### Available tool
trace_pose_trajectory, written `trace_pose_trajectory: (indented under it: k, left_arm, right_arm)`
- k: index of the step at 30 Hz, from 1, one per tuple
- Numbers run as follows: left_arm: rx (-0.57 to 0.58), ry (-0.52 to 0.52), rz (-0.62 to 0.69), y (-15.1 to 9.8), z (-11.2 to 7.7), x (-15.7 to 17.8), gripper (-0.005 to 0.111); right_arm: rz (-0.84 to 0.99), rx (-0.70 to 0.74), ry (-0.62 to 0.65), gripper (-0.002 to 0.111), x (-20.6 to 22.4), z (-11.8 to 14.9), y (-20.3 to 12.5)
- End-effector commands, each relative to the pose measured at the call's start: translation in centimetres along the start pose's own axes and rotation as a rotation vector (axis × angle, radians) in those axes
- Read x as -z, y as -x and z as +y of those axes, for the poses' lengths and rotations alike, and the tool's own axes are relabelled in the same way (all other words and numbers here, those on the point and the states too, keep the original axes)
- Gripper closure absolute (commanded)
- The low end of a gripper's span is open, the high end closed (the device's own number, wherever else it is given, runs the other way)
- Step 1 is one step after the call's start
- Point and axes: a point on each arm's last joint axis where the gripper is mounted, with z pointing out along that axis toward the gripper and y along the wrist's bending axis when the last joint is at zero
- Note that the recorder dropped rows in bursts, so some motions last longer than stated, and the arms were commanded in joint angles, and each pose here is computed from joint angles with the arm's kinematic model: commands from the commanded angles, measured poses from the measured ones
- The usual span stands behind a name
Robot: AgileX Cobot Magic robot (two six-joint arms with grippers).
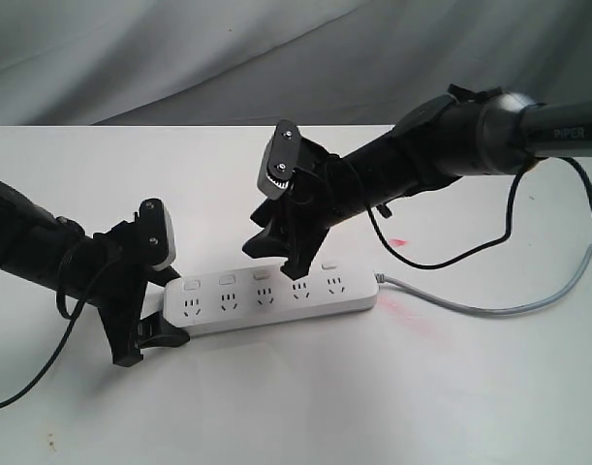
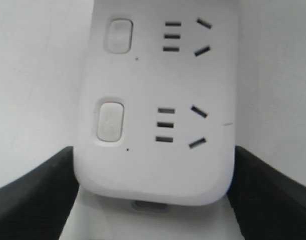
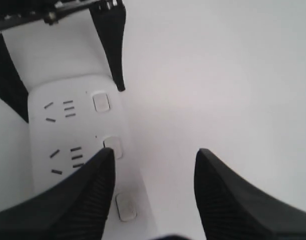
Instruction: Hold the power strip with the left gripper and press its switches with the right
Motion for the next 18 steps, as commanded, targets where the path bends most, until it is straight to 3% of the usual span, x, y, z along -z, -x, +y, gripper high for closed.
trace_pose_trajectory:
  k: [1,18]
  left_arm:
    - [-0.018,0.019,0.024,-0.3,0.2,-0.2,0.061]
    - [-0.018,0.019,0.024,-0.3,0.2,-0.2,0.061]
  right_arm:
    - [0.006,-0.006,-0.013,0.062,0.2,0.0,-0.3]
    - [0.047,-0.047,-0.002,0.062,-2.1,-0.2,-2.9]
